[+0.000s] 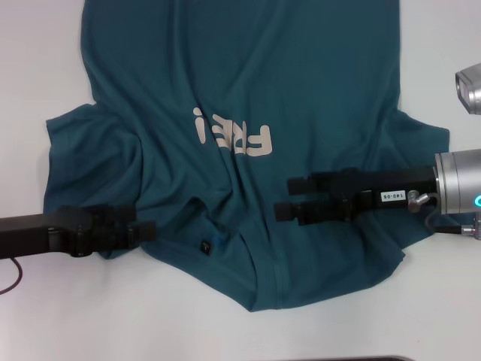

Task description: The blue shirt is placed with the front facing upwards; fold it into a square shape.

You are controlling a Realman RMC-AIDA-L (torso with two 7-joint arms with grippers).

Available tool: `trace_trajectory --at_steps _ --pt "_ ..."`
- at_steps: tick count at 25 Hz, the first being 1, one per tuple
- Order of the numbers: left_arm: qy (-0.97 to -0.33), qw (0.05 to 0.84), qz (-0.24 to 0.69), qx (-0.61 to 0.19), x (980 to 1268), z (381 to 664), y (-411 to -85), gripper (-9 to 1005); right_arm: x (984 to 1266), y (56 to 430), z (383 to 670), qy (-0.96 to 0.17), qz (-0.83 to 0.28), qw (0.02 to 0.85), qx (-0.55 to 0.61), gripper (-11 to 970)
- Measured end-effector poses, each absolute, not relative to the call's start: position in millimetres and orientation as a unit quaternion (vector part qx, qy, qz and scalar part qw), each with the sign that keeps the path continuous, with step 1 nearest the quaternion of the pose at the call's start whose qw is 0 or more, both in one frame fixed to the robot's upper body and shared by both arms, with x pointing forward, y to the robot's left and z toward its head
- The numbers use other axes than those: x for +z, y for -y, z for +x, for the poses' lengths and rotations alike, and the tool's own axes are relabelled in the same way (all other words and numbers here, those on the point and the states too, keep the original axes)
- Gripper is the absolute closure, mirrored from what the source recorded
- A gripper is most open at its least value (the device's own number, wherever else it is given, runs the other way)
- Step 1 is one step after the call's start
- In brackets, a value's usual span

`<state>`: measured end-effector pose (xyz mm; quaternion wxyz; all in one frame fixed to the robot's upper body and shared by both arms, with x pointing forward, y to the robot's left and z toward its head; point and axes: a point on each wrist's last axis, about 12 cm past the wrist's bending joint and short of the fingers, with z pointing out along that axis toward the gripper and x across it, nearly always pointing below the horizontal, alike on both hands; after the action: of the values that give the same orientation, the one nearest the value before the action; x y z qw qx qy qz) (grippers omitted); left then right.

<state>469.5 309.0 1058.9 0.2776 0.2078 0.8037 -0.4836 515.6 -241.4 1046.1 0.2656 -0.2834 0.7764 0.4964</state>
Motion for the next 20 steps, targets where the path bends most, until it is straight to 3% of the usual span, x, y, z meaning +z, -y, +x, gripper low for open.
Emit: trace_trajectory --at_steps 20 --pt "-0.795 0.28 0.211 -0.496 1065.6 473.1 -307.1 135 1047.1 241.0 515.3 -0.774 -0.283 0.266 0.5 39"
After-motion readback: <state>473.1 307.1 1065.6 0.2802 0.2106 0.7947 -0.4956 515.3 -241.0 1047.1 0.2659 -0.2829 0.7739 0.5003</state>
